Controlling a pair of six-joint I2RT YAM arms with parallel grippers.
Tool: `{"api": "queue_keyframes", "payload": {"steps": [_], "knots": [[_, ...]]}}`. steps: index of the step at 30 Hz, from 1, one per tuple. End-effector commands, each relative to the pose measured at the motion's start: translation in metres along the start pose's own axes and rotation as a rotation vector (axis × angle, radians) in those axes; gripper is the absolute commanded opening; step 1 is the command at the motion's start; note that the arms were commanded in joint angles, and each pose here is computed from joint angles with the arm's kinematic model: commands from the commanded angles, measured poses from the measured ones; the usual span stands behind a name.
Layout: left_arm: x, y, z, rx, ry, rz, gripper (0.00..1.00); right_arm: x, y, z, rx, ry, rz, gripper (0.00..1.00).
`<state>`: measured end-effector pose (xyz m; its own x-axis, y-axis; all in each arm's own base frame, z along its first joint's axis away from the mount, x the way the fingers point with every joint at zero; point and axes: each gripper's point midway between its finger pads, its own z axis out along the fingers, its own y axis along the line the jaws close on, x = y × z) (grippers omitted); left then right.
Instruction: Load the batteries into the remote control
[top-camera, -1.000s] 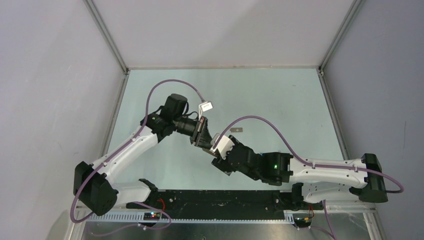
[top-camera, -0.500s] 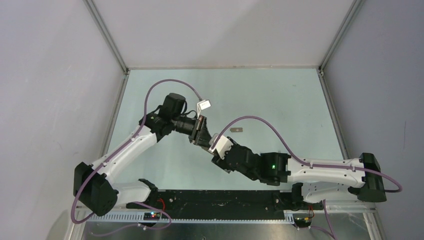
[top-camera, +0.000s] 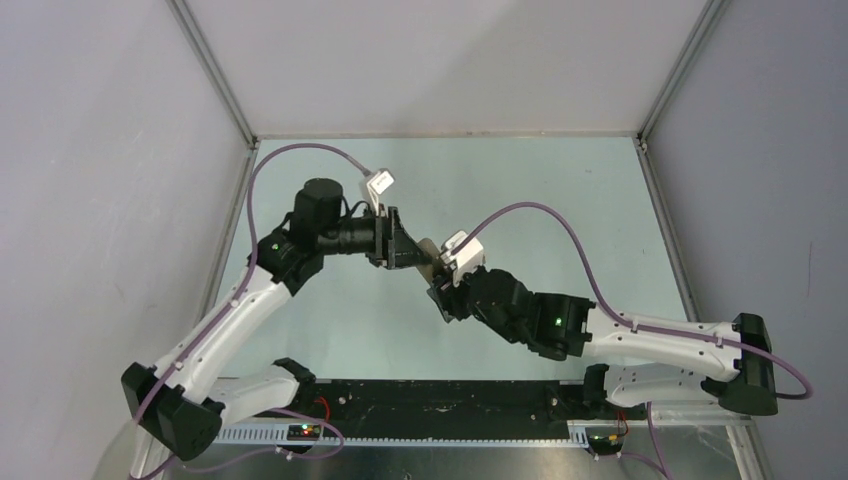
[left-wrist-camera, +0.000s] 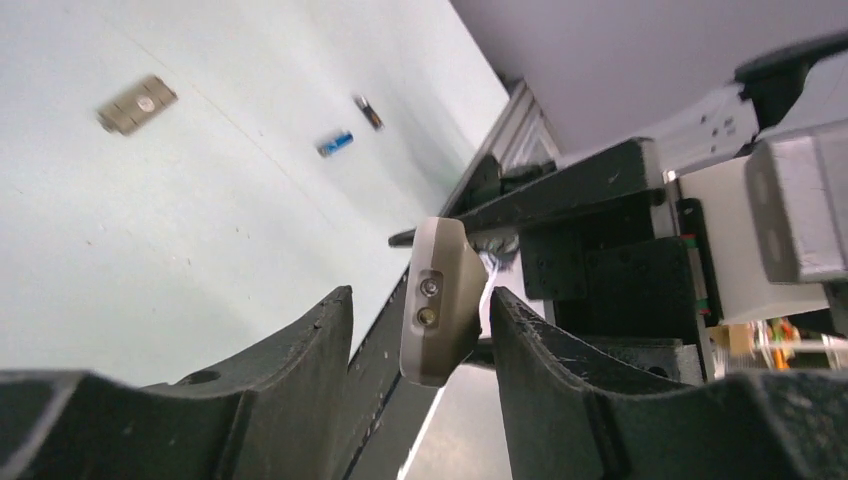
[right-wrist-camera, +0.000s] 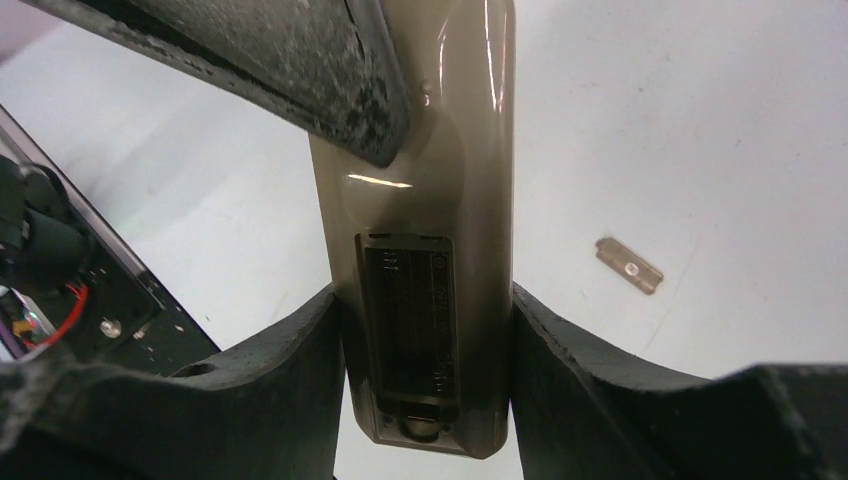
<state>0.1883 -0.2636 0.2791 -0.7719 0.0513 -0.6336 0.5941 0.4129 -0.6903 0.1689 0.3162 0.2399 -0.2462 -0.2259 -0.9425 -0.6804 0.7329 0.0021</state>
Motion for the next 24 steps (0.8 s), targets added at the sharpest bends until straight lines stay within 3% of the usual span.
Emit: {"api": "queue_keyframes", "payload": {"steps": [1, 7, 13, 16, 18, 19, 21, 23, 24], "knots": [[-0.042, -0.01, -0.006, -0.018, -0.227, -0.018, 0.56, -0.03, 0.005, 0.003, -0.033, -0.097, 0.171, 0.35], [-0.048, -0.023, -0.001, 0.066, -0.339, -0.039, 0.57, -0.04, 0.008, 0.008, -0.063, -0.124, 0.282, 0.36], [-0.038, -0.016, 0.011, 0.05, -0.316, -0.054, 0.52, -0.044, 0.012, 0.012, -0.083, -0.133, 0.328, 0.36], [-0.042, -0.013, 0.008, 0.025, -0.348, -0.047, 0.39, -0.041, 0.013, 0.014, -0.083, -0.121, 0.344, 0.37], [-0.044, -0.012, 0.006, 0.013, -0.367, -0.034, 0.2, -0.039, 0.012, 0.015, -0.08, -0.109, 0.358, 0.38], [-0.045, -0.012, 0.004, 0.01, -0.375, -0.028, 0.06, -0.036, 0.011, 0.015, -0.074, -0.099, 0.37, 0.39], [-0.046, -0.009, 0.004, -0.008, -0.384, -0.009, 0.01, -0.033, 0.009, 0.015, -0.068, -0.084, 0.39, 0.52], [-0.043, 0.005, 0.005, -0.072, -0.37, 0.008, 0.0, -0.031, 0.008, 0.01, -0.071, -0.07, 0.405, 0.76], [-0.041, 0.009, 0.006, -0.092, -0.358, 0.015, 0.0, -0.027, 0.007, 0.007, -0.067, -0.052, 0.41, 0.81]]}}
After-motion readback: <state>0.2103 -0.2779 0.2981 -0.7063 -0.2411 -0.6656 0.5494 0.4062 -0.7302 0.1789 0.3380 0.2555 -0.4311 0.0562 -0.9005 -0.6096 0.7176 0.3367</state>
